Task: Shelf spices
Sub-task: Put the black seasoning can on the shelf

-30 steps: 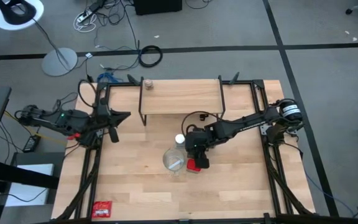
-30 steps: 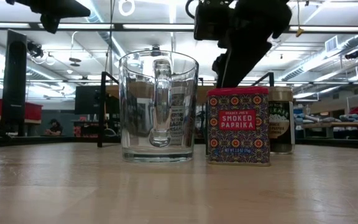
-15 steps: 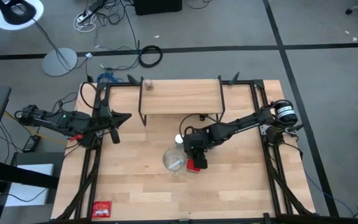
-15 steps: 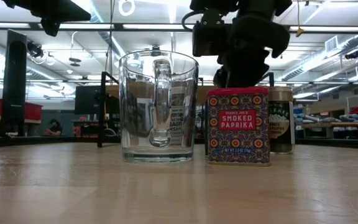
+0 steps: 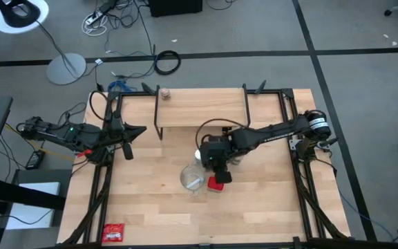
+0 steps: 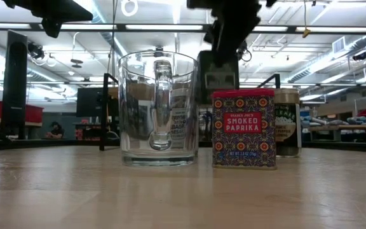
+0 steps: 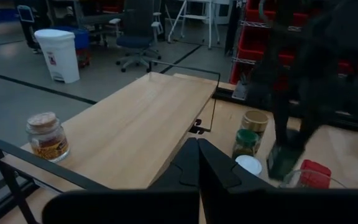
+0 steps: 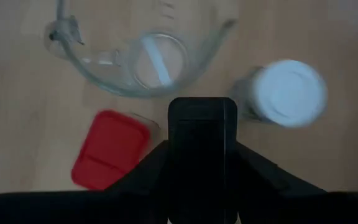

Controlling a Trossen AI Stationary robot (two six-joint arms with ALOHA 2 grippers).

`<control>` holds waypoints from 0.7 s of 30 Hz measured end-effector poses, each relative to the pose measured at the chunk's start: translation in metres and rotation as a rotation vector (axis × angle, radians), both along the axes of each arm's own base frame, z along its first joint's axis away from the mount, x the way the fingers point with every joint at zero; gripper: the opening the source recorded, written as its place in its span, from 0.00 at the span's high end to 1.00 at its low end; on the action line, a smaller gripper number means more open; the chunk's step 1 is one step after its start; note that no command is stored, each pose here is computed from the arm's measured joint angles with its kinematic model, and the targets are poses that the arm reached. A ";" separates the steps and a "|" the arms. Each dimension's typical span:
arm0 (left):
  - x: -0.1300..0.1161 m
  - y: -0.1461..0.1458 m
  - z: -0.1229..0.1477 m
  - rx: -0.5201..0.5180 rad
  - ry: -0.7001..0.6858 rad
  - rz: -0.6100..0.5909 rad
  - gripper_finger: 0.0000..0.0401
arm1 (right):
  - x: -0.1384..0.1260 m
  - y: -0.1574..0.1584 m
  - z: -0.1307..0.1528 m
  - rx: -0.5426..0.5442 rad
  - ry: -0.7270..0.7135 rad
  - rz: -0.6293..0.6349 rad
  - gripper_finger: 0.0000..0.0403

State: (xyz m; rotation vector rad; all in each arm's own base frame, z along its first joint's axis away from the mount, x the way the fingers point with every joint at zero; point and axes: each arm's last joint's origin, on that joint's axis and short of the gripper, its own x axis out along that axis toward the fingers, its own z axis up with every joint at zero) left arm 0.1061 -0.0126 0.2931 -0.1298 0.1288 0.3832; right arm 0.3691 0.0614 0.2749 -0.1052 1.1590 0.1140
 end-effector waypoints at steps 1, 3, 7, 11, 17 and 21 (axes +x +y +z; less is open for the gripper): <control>0.000 0.000 0.000 -0.001 0.000 -0.001 1.00 | -0.001 -0.002 0.008 -0.022 0.012 -0.004 0.68; 0.000 0.000 0.000 -0.003 -0.001 -0.001 1.00 | -0.003 -0.007 0.024 -0.071 0.020 -0.014 0.68; 0.000 0.000 0.000 -0.003 -0.001 -0.001 1.00 | -0.002 -0.021 0.056 -0.151 -0.035 -0.002 0.68; 0.000 0.000 0.000 -0.003 -0.001 -0.001 1.00 | 0.005 -0.044 0.083 -0.207 -0.157 0.037 0.68; 0.000 0.000 0.000 -0.004 -0.001 -0.001 1.00 | 0.014 -0.095 0.097 -0.297 -0.284 0.011 0.68; 0.000 0.000 0.000 -0.004 0.000 -0.001 1.00 | 0.022 -0.131 0.098 -0.337 -0.360 -0.015 0.68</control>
